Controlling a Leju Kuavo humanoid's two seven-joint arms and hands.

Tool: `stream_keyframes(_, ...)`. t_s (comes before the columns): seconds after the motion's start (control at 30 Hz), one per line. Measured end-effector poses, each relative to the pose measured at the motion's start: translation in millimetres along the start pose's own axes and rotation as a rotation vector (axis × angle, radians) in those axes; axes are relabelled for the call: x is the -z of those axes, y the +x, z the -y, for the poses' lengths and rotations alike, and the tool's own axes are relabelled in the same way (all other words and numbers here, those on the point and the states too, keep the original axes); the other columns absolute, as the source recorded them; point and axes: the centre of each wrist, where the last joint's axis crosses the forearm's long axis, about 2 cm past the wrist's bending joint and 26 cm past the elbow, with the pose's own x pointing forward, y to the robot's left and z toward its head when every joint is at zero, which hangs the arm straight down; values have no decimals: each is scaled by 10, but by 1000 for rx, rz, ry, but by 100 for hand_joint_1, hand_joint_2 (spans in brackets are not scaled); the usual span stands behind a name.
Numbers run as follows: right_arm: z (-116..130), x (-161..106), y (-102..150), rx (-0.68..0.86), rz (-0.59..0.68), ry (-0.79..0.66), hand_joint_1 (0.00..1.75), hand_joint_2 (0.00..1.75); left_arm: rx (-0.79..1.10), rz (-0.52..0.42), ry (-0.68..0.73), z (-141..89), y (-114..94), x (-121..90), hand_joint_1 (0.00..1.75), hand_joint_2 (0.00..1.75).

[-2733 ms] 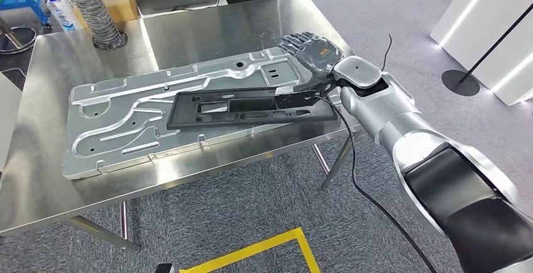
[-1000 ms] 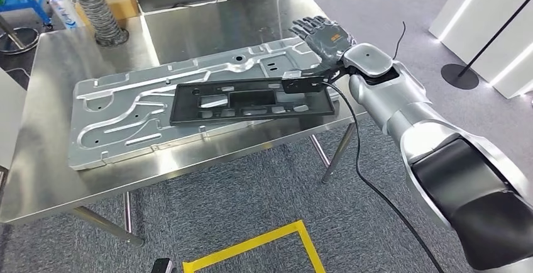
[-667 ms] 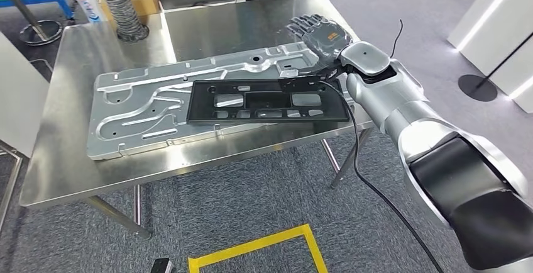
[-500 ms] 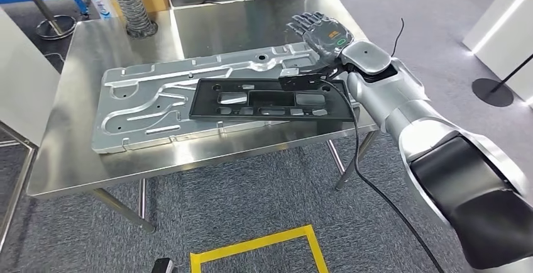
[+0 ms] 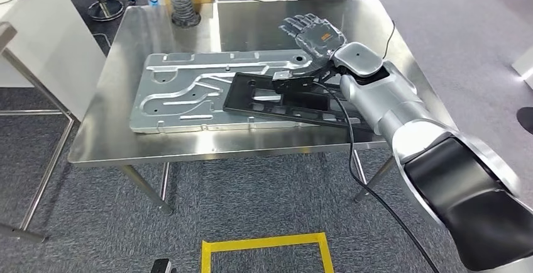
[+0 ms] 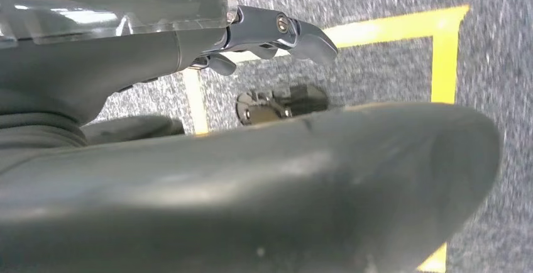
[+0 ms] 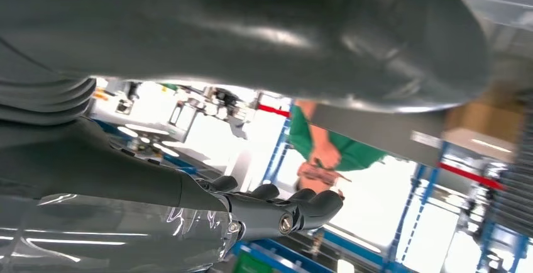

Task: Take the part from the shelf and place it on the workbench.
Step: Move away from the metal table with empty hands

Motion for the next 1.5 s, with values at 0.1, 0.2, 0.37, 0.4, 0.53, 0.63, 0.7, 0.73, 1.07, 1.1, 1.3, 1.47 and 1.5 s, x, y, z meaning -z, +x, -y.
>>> stream_keyframes(0.1,10,5,4,0,2,0,0,0,-1,3,4,-3,12,3,0,0)
stream_keyframes(0.2,-38,-12,0,4,0,16,0,0,-8,3,-3,-2,18,4,0,0)
stream_keyframes(0.37,-54,-17,-1,6,3,20,0,0,-24,-8,-27,-2,21,6,0,0)
stream_keyframes(0.4,-50,-16,-3,7,3,19,0,0,-26,-10,-29,-2,22,6,0,0)
stream_keyframes(0.53,-43,-11,4,8,2,18,0,0,-35,-18,-31,-4,5,2,0,0)
stream_keyframes(0.63,-38,-8,8,9,1,16,0,0,-40,-21,-30,-8,3,2,0,0)
stream_keyframes(0.7,-49,-11,12,11,0,19,0,0,-41,-20,-30,-9,5,3,0,0)
stream_keyframes(0.73,-57,-13,15,11,0,20,0,0,-41,-20,-30,-10,5,3,0,0)
stream_keyframes(1.07,-59,-30,-42,10,-19,29,0,0,-40,-14,-28,-26,30,10,0,0)
stream_keyframes(1.1,-61,-39,-67,10,-24,32,0,0,-40,-12,-28,-26,36,11,0,0)
stream_keyframes(1.3,-94,-80,-157,16,-50,47,0,0,-38,-11,-27,-31,31,10,0,0)
stream_keyframes(1.47,-18,-80,-244,20,-76,40,0,0,-39,-8,-27,-30,37,12,0,0)
stream_keyframes(1.5,-12,-84,-263,22,-82,40,0,0,-39,-9,-27,-30,29,10,0,0)
